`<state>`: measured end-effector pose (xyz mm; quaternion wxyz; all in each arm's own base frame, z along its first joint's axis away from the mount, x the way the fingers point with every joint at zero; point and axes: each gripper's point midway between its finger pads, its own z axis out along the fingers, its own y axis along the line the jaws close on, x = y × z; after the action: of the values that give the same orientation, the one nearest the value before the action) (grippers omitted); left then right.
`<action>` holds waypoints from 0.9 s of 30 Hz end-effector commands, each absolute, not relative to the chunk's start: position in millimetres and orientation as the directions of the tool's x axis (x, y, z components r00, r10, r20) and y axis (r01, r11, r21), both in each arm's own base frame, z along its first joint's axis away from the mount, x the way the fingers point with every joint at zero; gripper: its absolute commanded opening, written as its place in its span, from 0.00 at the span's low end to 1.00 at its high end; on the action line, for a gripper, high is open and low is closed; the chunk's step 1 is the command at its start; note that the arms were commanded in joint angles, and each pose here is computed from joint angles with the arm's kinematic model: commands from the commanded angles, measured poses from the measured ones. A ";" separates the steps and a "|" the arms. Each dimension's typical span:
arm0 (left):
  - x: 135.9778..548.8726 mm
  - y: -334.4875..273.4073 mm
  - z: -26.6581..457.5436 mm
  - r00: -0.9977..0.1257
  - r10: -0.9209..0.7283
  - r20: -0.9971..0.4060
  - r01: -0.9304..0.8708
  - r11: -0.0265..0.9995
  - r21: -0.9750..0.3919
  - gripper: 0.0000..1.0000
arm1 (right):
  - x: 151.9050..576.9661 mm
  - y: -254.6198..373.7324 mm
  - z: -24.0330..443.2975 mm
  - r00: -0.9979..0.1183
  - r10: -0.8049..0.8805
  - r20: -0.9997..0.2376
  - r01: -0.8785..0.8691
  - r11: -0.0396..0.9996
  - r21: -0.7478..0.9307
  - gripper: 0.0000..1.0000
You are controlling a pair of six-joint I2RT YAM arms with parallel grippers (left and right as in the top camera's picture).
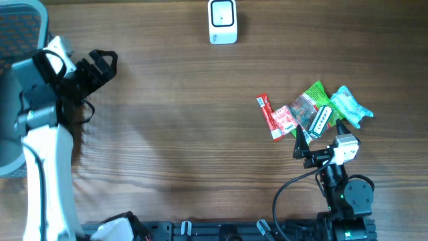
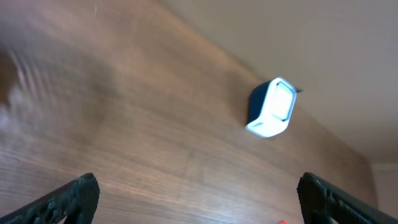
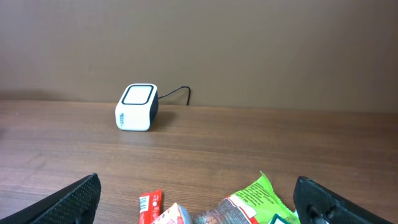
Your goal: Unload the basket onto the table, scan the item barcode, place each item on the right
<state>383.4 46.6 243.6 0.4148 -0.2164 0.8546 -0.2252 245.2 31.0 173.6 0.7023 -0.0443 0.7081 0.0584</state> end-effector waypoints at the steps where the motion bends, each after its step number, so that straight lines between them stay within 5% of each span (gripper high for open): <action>1: 335.5 31.0 327.7 -0.409 -0.493 -0.768 -0.054 0.853 -0.519 1.00 | 244.5 32.6 176.1 0.005 0.003 -1.000 -0.156 0.988 0.002 1.00; 6: 253.7 3.4 415.7 -0.146 -0.404 -0.903 0.094 0.903 -0.419 1.00 | 244.5 32.6 176.1 0.005 0.003 -1.000 -0.156 0.988 0.002 1.00; 9: 233.5 -12.9 422.2 -0.130 -0.388 -0.912 0.145 0.903 -0.405 1.00 | 244.5 32.6 176.1 0.005 0.003 -1.000 -0.156 0.988 0.002 1.00; 18: 183.0 -44.1 346.1 -0.093 -0.354 -0.930 0.255 0.895 -0.366 1.00 | 244.5 32.7 176.1 0.005 0.003 -1.000 -0.157 0.988 0.002 1.00; 24: 166.2 -45.5 383.7 0.411 -0.282 -0.867 0.384 0.916 -0.116 1.00 | 244.5 32.7 176.1 0.005 0.003 -1.000 -0.157 0.988 0.002 1.00; 27: 176.4 -43.4 365.6 0.465 -0.290 -0.836 0.395 0.913 -0.096 1.00 | 244.5 32.6 176.1 0.005 0.003 -1.000 -0.156 0.988 0.002 1.00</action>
<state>161.2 -46.6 392.9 0.8572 0.0635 0.4716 -0.1968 245.1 31.7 174.0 0.7028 -0.0456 0.7075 0.0597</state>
